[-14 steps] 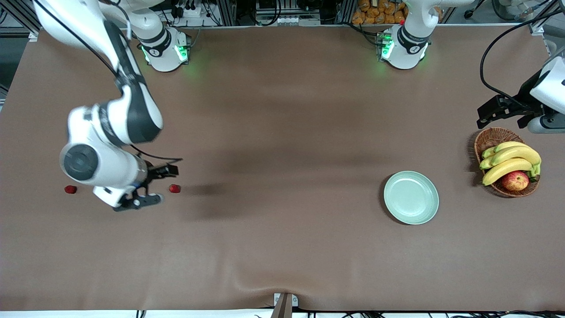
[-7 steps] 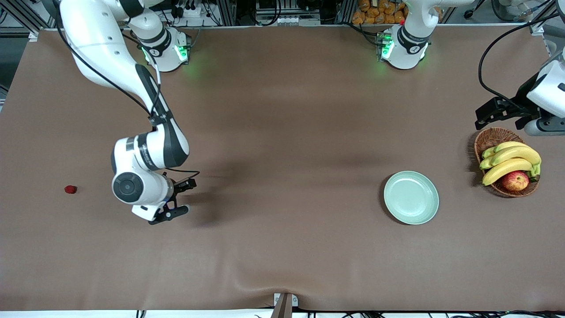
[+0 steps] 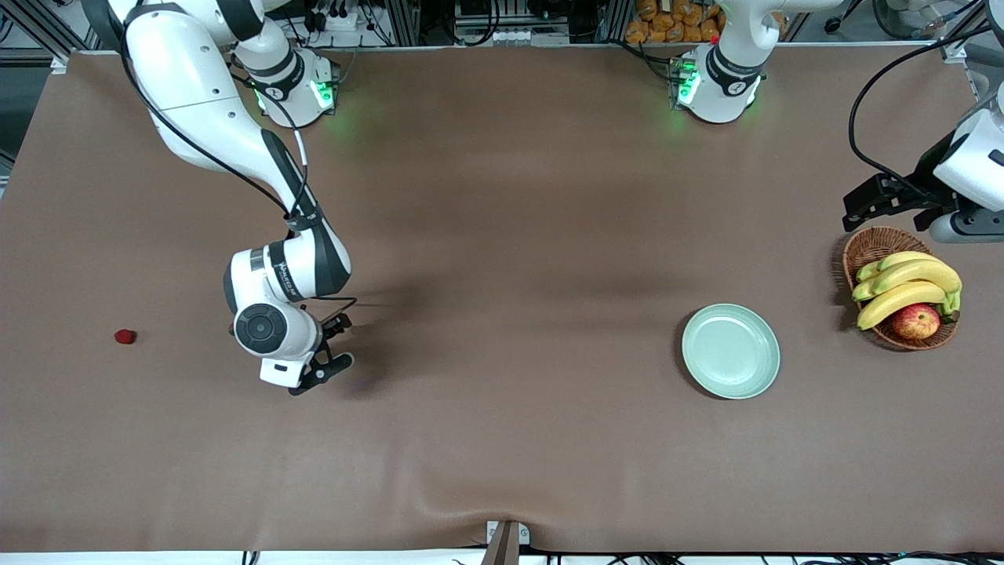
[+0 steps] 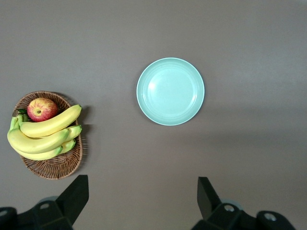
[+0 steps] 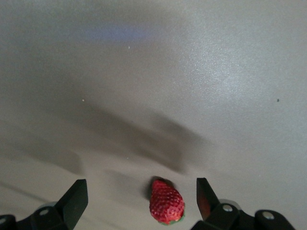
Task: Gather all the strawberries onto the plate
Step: 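Close the right gripper on the strawberry and lift it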
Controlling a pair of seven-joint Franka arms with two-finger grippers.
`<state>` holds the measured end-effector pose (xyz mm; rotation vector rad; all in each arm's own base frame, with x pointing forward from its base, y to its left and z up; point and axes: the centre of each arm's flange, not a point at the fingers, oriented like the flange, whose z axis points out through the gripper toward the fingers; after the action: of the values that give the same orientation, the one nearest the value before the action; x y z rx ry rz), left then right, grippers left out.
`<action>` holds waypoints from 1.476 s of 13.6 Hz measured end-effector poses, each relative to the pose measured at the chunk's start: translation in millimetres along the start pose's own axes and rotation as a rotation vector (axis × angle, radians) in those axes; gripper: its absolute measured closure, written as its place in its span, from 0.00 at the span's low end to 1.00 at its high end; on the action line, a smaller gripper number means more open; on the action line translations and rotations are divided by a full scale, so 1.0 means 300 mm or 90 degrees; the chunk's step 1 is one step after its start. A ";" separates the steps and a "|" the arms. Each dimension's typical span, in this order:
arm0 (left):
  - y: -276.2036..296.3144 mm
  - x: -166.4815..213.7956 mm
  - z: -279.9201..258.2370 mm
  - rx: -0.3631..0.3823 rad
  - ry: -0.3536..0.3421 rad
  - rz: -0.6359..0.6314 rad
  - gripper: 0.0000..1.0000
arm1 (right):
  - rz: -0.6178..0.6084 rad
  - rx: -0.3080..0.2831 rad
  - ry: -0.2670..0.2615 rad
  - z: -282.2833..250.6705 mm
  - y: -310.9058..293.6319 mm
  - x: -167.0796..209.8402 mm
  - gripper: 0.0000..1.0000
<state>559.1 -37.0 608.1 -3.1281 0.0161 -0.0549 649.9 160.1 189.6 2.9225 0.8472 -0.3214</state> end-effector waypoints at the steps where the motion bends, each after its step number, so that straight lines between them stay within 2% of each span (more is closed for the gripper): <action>1: 0.000 0.000 0.000 0.000 0.000 0.000 0.00 | -0.006 0.000 -0.001 0.002 0.003 -0.002 0.00; 8: 0.000 0.002 -0.004 0.000 0.004 0.000 0.00 | -0.020 0.000 -0.013 0.025 0.011 -0.018 0.00; 10: 0.000 0.004 0.000 0.000 0.004 0.000 0.00 | -0.040 0.006 -0.025 0.045 0.058 -0.046 0.00; 13: 0.001 0.012 0.016 0.000 -0.001 0.000 0.00 | -0.047 0.014 -0.025 0.058 0.157 -0.085 0.00; 20: 0.005 0.013 0.027 0.000 -0.005 0.001 0.00 | -0.077 0.011 -0.022 0.048 0.062 -0.047 0.00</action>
<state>563.4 -38.3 600.1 -3.1279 0.0192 -0.0431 645.7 135.3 179.1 2.8795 1.0227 -0.3880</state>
